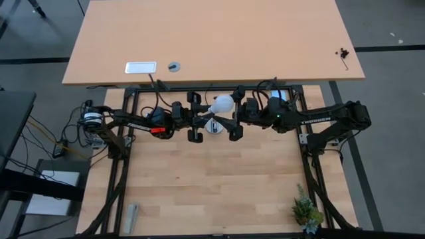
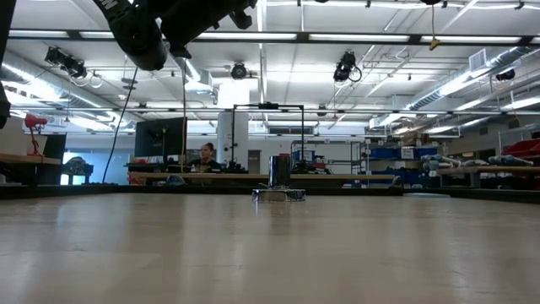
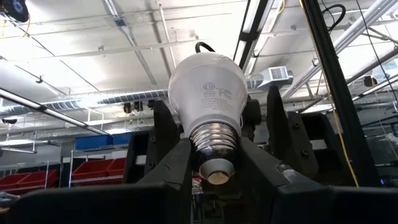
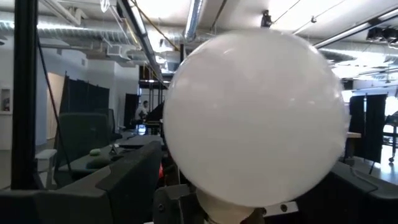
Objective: Screw lightbulb
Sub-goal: Insert the lightbulb into the lamp
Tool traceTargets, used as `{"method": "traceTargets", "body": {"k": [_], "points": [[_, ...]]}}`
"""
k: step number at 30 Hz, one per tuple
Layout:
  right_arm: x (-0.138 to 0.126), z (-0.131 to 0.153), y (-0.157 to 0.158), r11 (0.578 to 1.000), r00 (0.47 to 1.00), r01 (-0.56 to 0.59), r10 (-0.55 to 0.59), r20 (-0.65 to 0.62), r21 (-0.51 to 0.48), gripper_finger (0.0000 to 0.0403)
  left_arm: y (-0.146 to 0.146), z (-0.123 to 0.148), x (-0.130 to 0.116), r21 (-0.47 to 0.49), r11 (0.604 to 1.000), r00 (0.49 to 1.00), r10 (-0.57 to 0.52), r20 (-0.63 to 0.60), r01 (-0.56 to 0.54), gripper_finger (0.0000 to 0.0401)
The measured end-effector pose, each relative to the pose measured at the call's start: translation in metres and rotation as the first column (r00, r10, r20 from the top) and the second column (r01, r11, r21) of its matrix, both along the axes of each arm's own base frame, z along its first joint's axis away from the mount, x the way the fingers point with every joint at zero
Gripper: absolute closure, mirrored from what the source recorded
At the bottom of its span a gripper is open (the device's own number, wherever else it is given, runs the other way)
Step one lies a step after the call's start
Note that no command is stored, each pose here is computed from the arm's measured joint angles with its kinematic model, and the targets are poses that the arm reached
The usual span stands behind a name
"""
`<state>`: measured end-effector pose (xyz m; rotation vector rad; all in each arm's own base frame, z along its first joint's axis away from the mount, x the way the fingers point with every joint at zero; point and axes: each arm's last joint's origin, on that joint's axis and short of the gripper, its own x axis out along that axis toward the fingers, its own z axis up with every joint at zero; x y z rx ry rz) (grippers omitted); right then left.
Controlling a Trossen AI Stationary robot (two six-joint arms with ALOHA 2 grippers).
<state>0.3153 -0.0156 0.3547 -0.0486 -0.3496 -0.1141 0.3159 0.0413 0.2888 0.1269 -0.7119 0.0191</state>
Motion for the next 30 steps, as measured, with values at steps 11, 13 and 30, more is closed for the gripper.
{"method": "traceTargets", "body": {"k": [11, 13, 30], "points": [[0.0003, -0.0018, -0.0038, 0.998, 0.998, 0.065, -0.064, -0.02, 0.015, 0.0068, -0.0001, 0.0003, -0.0003, 0.002, 1.0, 1.0, 0.0, 0.005, 0.0, 0.0309], [0.0006, -0.0029, -0.0038, 0.998, 0.997, 0.065, -0.065, -0.031, 0.016, 0.0068, -0.0004, 0.0003, -0.0003, 0.01, 1.0, 1.0, -0.01, 0.003, 0.01, 0.0309], [0.0006, -0.0035, -0.0024, 0.994, 0.994, 0.104, -0.102, -0.039, 0.032, 0.0068, -0.0008, 0.0004, -0.0003, 0.002, 1.0, 1.0, -0.018, 0.004, 0.018, 0.0309]]}}
